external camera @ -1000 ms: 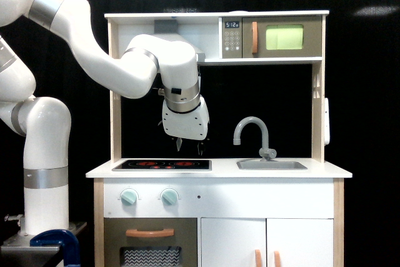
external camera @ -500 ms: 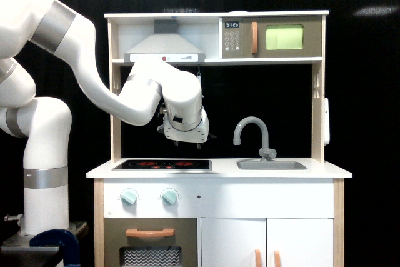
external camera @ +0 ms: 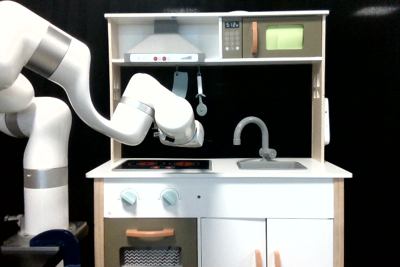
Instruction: Turn on the faucet
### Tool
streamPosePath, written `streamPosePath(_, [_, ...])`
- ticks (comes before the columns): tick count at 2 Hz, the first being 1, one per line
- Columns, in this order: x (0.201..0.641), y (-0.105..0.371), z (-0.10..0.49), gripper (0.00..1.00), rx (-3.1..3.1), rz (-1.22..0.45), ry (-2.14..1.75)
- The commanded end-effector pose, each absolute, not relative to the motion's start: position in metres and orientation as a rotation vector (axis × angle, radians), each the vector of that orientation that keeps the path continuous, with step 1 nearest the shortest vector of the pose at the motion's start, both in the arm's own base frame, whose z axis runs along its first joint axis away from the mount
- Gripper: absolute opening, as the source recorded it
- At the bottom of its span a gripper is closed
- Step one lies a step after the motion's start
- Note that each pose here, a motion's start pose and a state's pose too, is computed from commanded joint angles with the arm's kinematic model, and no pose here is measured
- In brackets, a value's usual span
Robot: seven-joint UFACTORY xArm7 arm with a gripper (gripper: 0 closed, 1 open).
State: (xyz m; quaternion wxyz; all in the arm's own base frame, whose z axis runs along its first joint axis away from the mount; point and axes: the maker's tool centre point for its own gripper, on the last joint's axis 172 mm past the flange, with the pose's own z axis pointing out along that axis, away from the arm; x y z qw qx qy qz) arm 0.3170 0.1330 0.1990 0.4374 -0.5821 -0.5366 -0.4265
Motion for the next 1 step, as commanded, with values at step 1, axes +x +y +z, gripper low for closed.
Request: streamPosePath(1, [0.3130,0.1480,0.2070,1.00,-1.316,-1.090,-1.311])
